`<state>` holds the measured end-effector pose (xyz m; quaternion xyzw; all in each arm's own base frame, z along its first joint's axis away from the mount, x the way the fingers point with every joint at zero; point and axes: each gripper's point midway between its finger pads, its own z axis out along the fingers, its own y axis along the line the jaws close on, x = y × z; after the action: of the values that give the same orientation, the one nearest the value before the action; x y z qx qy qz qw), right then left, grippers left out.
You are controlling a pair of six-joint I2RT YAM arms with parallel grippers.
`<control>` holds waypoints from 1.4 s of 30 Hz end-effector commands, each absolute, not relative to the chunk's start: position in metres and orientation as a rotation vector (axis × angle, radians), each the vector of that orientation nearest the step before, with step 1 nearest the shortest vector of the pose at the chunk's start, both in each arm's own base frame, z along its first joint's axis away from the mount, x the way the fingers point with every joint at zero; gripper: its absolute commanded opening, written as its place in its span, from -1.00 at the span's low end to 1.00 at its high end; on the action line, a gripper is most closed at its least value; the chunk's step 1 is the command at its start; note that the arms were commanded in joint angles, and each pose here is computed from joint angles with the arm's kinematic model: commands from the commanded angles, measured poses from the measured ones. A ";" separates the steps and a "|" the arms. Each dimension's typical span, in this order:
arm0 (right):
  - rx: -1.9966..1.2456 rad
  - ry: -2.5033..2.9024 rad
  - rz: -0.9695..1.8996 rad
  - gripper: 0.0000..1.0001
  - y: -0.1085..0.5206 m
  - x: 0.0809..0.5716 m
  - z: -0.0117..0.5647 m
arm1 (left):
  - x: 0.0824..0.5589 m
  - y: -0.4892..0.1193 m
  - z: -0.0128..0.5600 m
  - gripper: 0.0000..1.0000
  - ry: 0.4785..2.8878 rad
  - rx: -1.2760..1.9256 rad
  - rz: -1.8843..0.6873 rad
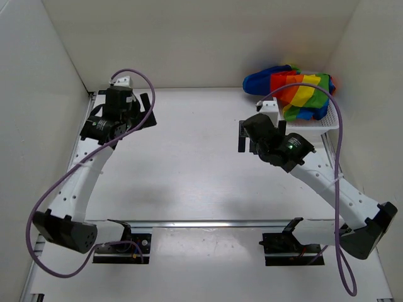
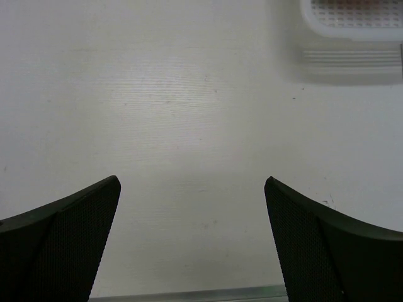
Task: Fold and stack the shorts
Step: Grab the shorts from the pile
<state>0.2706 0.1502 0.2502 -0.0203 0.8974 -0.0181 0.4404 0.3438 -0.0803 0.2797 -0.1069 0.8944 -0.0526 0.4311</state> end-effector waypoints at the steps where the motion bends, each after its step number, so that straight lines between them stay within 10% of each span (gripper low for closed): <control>1: -0.002 2.206 -0.119 1.00 0.131 0.267 0.252 | 0.335 -0.092 0.340 0.99 2.070 -0.101 -0.249; 17: 0.225 2.181 -0.145 1.00 0.079 0.289 0.263 | 0.319 -0.070 0.418 0.99 1.855 -0.175 -0.220; 37: 0.773 2.120 0.312 1.00 -0.071 0.626 0.190 | 0.325 -0.103 0.311 0.99 2.156 -0.111 -0.322; 41: 0.803 2.012 0.364 0.34 -0.080 0.657 0.181 | 0.337 -0.105 0.292 0.99 2.217 -0.107 -0.285; 42: 0.800 2.005 0.365 -0.39 -0.080 0.659 0.180 | 0.339 -0.105 0.292 0.99 2.217 -0.107 -0.285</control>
<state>0.6349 -0.0717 0.1256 0.3222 0.8582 0.1119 0.3836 0.3343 -0.1020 0.2939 -0.0500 0.8886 -0.1133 0.4417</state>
